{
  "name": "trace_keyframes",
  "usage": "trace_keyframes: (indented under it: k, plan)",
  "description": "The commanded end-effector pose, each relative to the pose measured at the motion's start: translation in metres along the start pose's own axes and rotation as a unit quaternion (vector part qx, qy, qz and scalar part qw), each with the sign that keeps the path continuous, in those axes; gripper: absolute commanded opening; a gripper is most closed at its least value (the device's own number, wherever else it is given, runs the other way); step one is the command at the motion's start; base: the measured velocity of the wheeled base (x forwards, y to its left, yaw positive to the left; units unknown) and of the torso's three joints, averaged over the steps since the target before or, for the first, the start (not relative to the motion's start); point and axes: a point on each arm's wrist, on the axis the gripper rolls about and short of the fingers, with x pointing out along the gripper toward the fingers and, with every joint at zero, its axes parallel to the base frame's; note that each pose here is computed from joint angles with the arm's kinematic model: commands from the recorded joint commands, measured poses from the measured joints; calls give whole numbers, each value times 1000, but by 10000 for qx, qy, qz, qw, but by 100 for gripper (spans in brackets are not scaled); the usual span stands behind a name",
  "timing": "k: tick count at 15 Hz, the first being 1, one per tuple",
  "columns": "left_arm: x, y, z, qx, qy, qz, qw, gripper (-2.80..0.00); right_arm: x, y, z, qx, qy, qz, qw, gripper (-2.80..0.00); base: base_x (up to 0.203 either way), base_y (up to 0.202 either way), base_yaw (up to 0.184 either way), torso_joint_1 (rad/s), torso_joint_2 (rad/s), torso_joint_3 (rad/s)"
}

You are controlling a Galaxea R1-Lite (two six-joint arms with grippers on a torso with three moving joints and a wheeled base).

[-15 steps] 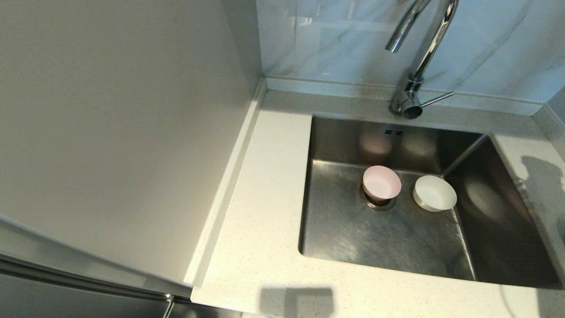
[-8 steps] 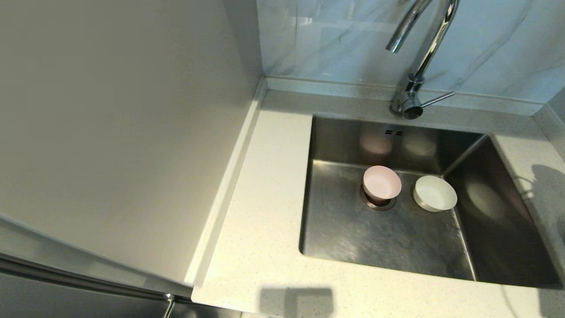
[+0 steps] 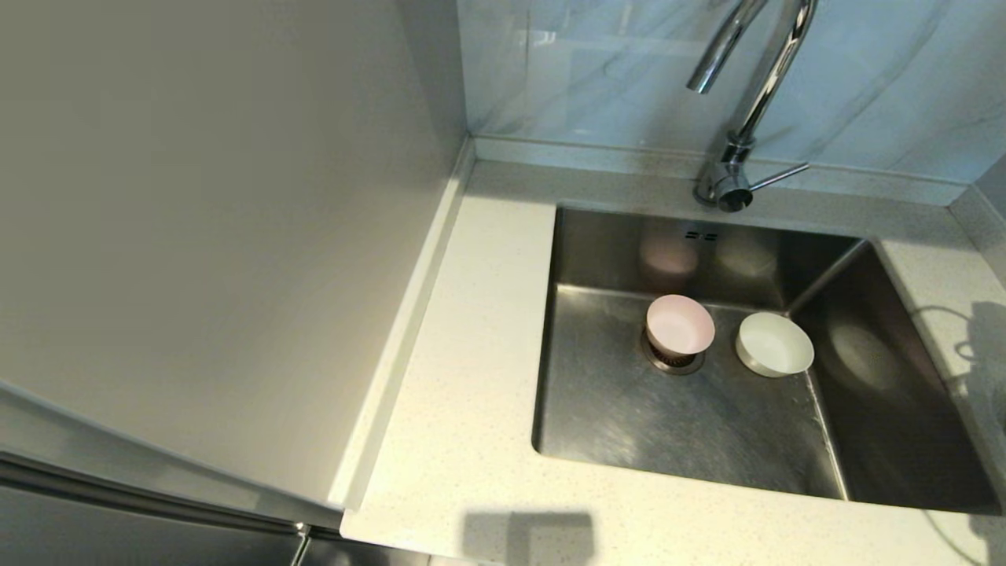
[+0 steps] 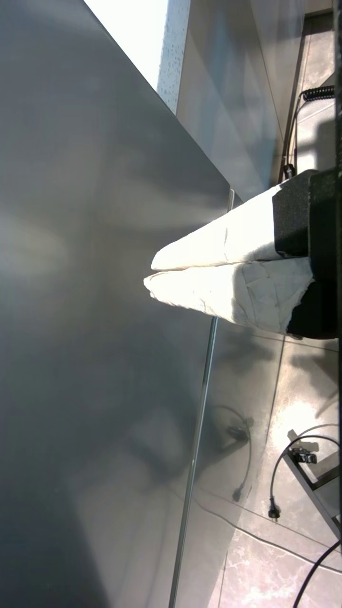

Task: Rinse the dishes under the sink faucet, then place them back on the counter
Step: Put a bowl into the sink

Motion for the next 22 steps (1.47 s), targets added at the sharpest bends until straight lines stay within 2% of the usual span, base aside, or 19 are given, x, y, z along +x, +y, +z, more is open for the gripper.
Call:
trace_keyframes:
  k: [1, 5, 8, 12, 18, 19, 22]
  plan:
    - [0, 0, 0, 0, -17, 3, 10000, -280, 16, -4, 0, 67, 354, -1, 9993, 0, 0, 0, 0, 0, 0, 0]
    - [0, 0, 0, 0, -17, 3, 10000, -280, 33, -5, -1, 95, 675, 72, 9976, 0, 0, 0, 0, 0, 0, 0]
    - [0, 0, 0, 0, -17, 3, 10000, -280, 33, -4, 0, 70, 636, 184, 9978, 0, 0, 0, 0, 0, 0, 0]
    - [0, 0, 0, -6, -17, 3, 10000, -280, 36, -5, 6, 54, 426, 162, 9989, 0, 0, 0, 0, 0, 0, 0]
    - [0, 0, 0, 0, -17, 3, 10000, -280, 43, -5, 11, 8, 402, 103, 9991, 0, 0, 0, 0, 0, 0, 0]
    - [0, 0, 0, -1, -17, 3, 10000, -280, 43, -5, 11, -23, 393, 96, 9992, -280, 0, 0, 0, 0, 0, 0]
    - [0, 0, 0, -7, -17, 3, 10000, -280, 43, -5, 11, -92, 392, 99, 9991, -280, 0, 0, 0, 0, 0, 0]
